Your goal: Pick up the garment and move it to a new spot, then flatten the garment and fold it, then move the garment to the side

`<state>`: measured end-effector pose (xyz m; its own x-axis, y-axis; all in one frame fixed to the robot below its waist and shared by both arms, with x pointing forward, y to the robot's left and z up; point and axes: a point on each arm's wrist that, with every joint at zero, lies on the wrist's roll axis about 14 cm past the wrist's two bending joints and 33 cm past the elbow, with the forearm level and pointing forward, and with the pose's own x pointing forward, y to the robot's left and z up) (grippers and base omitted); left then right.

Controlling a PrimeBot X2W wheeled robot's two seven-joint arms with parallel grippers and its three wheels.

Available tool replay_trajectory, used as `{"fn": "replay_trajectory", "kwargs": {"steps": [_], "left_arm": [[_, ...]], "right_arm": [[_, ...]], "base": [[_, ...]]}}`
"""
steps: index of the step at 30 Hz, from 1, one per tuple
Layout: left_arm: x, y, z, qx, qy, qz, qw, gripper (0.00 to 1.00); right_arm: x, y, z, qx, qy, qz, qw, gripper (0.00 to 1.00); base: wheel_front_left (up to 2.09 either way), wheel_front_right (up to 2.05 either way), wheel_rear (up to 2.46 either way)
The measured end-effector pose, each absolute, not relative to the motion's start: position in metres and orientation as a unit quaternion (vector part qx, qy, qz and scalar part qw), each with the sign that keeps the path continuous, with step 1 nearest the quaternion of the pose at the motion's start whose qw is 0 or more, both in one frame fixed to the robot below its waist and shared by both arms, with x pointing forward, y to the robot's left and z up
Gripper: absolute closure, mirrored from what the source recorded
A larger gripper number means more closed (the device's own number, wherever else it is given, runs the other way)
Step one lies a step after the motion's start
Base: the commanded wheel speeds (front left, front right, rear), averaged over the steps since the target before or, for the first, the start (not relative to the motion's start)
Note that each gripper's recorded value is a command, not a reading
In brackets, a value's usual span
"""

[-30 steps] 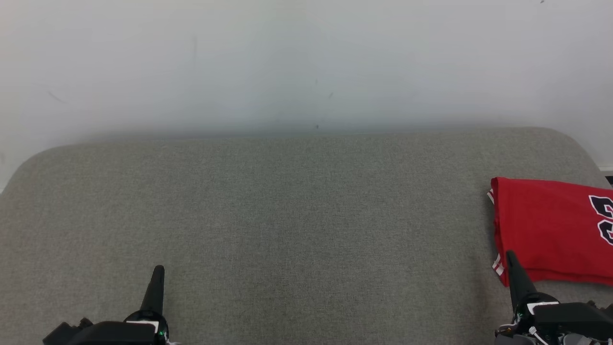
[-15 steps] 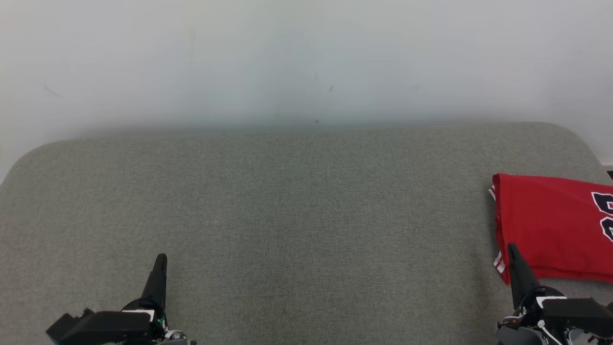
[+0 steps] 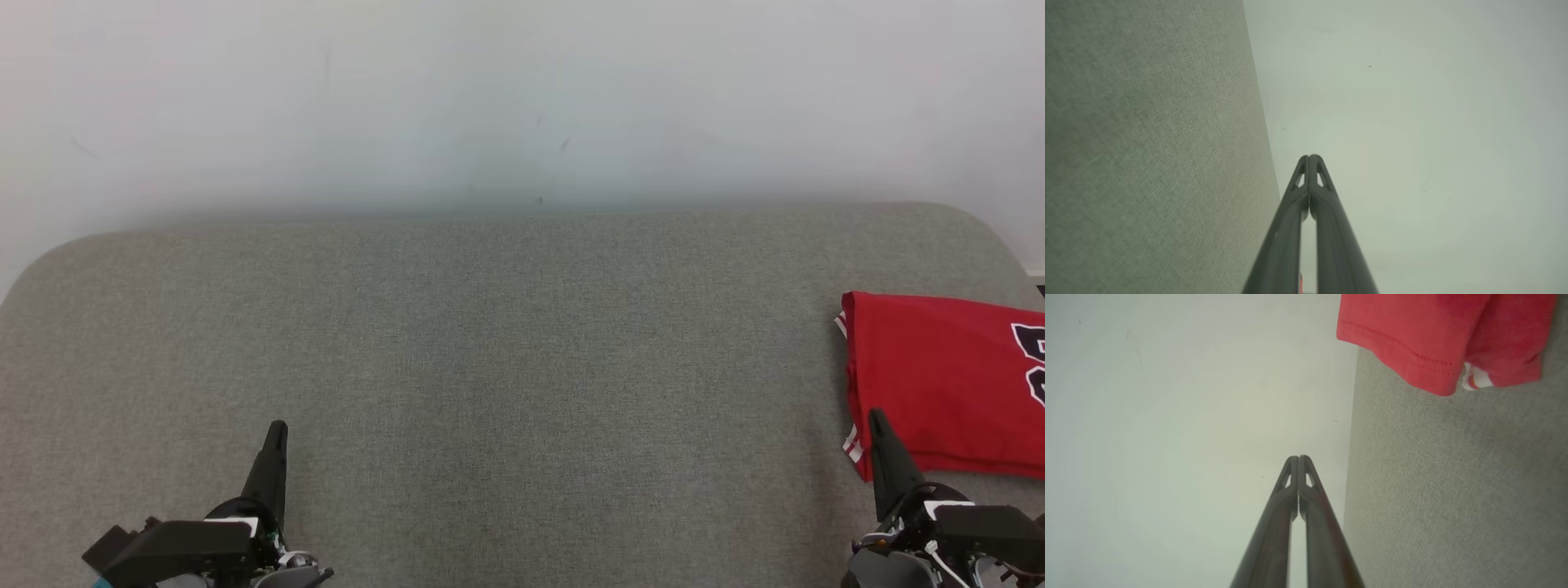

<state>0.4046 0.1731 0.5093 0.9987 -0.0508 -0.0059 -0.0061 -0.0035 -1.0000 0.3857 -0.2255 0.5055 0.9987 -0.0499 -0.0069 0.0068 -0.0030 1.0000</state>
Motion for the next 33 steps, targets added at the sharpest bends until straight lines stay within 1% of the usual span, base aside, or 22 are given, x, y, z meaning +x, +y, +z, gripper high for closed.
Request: {"fn": "replay_trajectory", "kwargs": {"steps": [33], "left_arm": [[0.4046,0.173,0.5092,-0.708,0.02,-0.016,0.706,1.0]], "right_arm": [[0.386,-0.2254,0.506,0.708,-0.015,-0.019,0.706,1.0]], "base": [[0.0,0.0,0.0]]}}
